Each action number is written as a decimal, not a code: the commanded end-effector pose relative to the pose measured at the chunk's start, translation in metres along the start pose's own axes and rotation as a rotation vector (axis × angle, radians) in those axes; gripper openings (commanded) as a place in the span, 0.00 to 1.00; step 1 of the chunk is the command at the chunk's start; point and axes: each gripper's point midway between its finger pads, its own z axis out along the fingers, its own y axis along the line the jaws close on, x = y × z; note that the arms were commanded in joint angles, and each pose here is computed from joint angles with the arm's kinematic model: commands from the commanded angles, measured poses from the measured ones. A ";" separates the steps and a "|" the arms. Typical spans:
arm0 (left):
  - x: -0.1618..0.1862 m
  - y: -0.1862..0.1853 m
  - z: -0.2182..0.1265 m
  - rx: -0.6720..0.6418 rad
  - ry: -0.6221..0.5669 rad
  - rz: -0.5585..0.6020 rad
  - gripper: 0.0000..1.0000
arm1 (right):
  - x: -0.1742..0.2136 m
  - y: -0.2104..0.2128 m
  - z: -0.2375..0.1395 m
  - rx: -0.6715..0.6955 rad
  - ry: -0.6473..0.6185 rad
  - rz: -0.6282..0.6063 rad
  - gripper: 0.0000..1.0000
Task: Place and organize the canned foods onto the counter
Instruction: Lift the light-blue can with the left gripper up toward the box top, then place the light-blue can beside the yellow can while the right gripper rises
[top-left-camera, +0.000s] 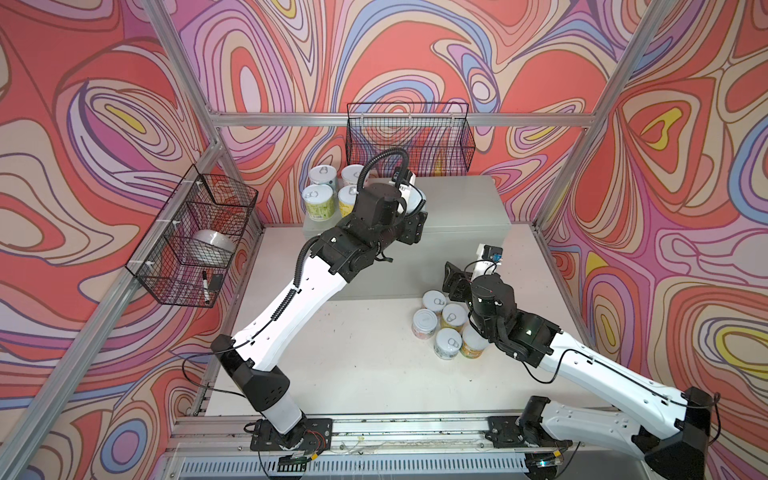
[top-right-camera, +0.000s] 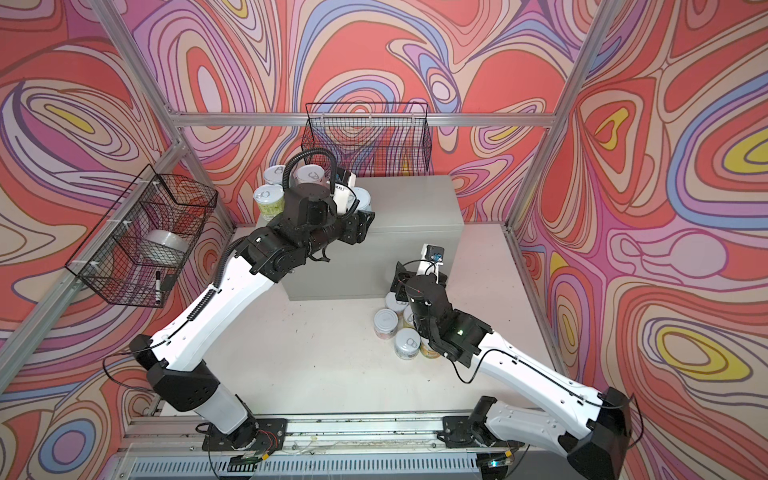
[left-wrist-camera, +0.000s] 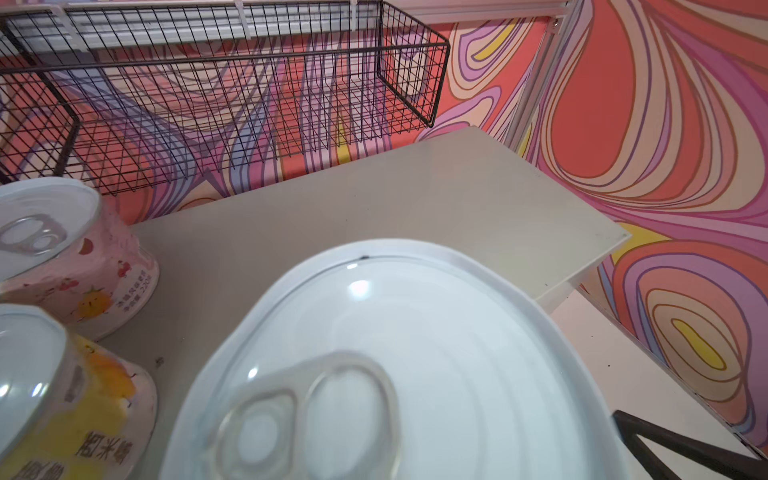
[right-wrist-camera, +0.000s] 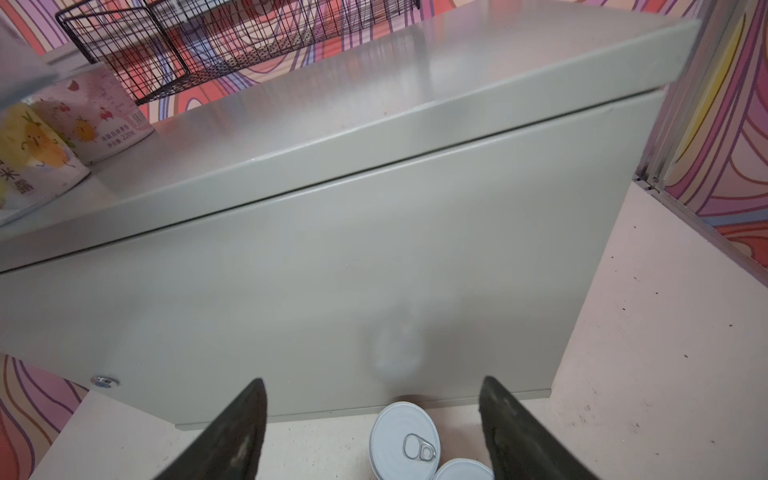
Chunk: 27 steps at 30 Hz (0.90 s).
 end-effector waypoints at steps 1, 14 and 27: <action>-0.019 0.007 0.009 0.000 -0.045 -0.030 0.00 | -0.019 -0.005 -0.009 0.011 -0.040 0.016 0.82; -0.008 0.023 0.054 -0.058 0.020 -0.051 0.00 | -0.037 -0.005 -0.015 0.014 -0.077 0.001 0.82; -0.005 0.034 0.060 -0.121 0.018 -0.026 0.67 | -0.036 0.007 -0.005 0.004 -0.059 -0.029 0.83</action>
